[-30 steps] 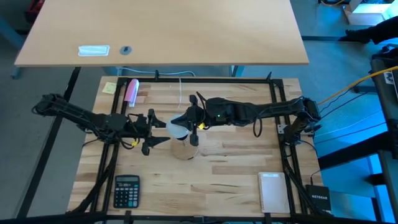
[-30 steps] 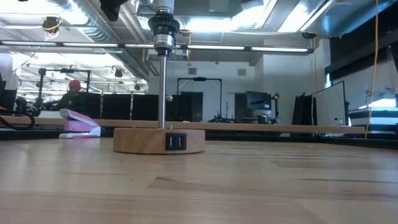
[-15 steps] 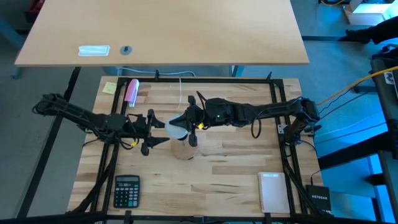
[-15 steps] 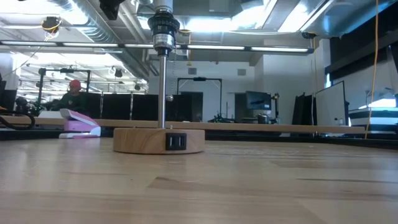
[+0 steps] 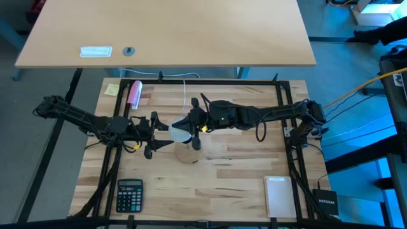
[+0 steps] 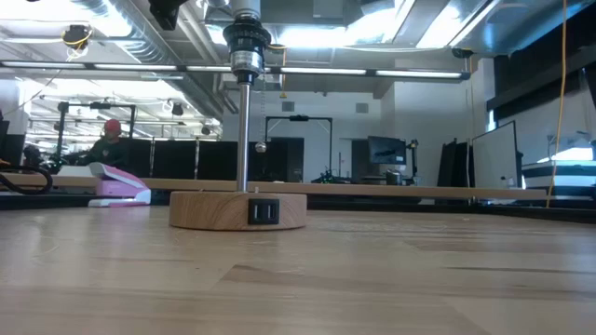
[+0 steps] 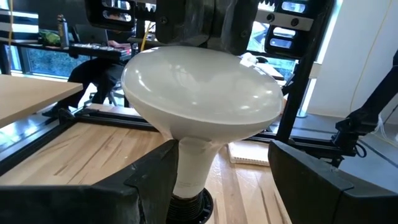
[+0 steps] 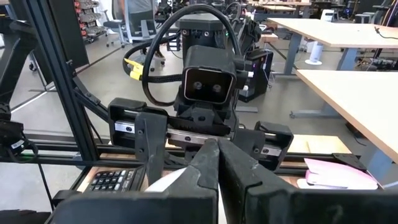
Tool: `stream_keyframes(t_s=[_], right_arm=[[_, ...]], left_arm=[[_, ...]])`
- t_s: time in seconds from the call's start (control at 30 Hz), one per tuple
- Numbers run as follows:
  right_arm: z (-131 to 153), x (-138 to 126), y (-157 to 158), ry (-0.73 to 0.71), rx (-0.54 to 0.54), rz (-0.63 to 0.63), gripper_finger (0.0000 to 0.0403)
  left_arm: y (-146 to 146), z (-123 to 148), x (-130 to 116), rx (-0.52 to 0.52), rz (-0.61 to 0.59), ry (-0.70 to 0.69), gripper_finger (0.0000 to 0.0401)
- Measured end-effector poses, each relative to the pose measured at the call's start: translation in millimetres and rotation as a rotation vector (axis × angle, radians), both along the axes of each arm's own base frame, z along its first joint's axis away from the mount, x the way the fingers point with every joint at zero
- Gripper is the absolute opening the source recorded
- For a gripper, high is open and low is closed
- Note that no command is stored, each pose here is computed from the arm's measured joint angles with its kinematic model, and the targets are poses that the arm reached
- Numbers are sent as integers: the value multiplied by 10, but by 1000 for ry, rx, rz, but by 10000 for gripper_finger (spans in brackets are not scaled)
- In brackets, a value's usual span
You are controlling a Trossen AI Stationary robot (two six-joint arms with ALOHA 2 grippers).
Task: Screw lightbulb
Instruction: Insert the lightbulb into the desk lamp
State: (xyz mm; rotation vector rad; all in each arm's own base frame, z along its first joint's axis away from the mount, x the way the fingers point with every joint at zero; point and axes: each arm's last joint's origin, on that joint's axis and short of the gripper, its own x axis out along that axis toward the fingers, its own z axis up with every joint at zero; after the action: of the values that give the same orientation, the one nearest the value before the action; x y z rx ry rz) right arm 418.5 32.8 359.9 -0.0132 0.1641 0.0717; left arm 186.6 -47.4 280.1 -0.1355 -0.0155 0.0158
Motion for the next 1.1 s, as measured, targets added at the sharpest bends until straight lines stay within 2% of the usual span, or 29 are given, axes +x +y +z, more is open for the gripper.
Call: stream_keyframes(t_s=[0.73, 1.1], right_arm=[[130, -67, 47, -58, -4, 13, 3], [320, -100, 42, -41, -47, 3, 3]], left_arm=[[2, -7, 0, 2, 3, 7, 239], [5, 5, 0, 7, 15, -5, 239]])
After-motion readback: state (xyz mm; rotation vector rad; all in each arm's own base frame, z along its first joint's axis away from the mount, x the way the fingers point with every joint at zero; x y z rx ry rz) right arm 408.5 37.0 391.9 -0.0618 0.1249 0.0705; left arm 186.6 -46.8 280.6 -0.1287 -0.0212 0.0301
